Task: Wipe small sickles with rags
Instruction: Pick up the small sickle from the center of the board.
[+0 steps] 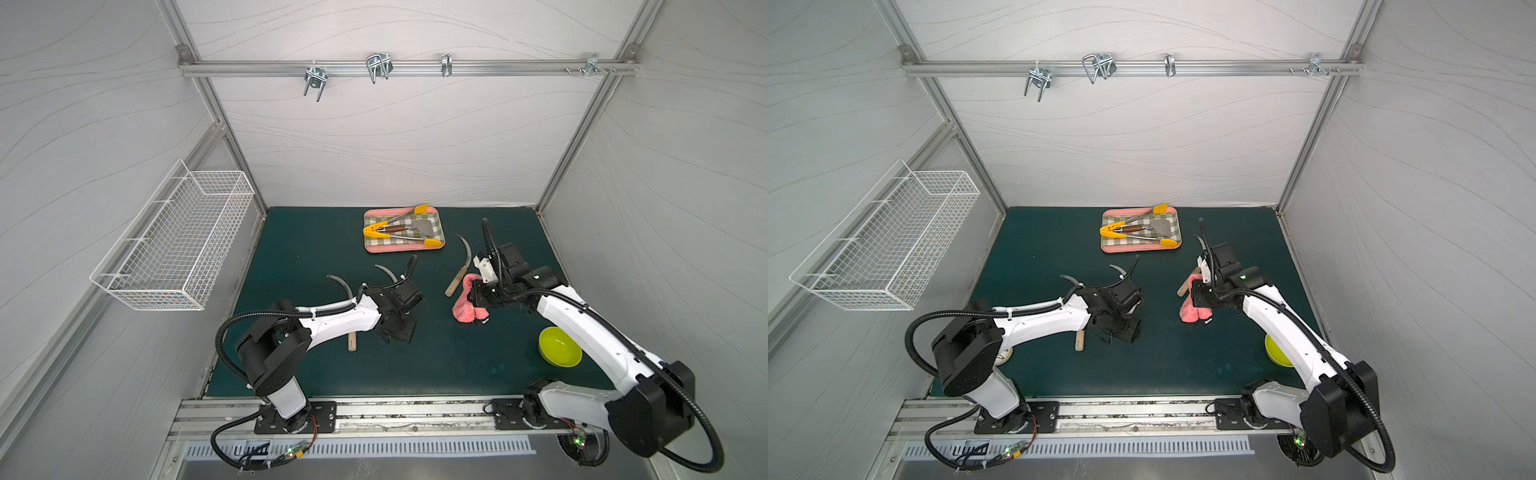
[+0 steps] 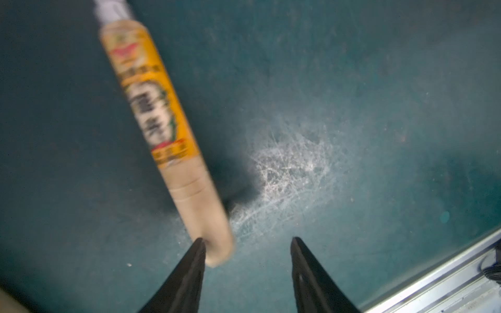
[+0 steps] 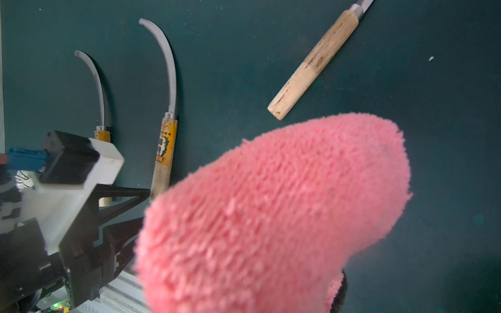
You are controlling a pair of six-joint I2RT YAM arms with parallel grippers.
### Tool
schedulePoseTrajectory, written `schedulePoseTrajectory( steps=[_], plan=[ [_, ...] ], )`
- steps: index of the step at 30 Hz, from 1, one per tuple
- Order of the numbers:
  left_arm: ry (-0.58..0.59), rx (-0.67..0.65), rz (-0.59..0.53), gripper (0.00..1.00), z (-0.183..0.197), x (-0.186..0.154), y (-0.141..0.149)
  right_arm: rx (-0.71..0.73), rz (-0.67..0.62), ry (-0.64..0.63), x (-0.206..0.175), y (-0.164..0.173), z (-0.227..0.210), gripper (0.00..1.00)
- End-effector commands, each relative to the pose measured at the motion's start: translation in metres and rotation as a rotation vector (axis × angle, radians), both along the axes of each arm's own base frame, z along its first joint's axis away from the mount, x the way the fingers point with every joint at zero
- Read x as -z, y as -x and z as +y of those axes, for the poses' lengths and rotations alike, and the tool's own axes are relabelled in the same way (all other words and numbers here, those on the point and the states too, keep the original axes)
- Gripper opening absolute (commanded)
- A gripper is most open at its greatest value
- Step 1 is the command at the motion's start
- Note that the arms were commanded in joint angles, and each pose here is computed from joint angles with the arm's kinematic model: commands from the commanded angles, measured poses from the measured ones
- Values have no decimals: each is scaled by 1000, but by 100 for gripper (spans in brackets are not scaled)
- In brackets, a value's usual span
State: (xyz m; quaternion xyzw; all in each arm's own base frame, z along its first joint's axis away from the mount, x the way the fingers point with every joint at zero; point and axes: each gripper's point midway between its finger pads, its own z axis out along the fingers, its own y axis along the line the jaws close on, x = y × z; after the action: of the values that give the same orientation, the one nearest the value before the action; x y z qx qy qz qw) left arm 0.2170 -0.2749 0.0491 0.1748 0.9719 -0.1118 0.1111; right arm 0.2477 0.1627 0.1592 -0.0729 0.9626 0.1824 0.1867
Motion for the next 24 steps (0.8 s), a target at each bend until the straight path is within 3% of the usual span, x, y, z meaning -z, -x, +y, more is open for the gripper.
schedulePoseTrajectory(
  steps=[1, 11, 17, 19, 24],
  plan=[
    [-9, -62, -39, 54, 5, 0, -9, 12, 1, 16, -7, 3, -3, 13],
    [-25, -76, -20, 54, 0, 18, -13, 1, 5, 24, -7, 2, -1, 13],
    [-44, -69, -5, 47, -2, 27, -14, -5, 9, 28, -5, 1, 0, 13],
    [-53, -66, 3, 39, -1, 31, -14, -6, 7, 29, -5, 1, 0, 13],
    [-72, -56, 11, 4, 2, 31, -11, -12, 8, 32, -4, 0, 1, 13]
  ],
)
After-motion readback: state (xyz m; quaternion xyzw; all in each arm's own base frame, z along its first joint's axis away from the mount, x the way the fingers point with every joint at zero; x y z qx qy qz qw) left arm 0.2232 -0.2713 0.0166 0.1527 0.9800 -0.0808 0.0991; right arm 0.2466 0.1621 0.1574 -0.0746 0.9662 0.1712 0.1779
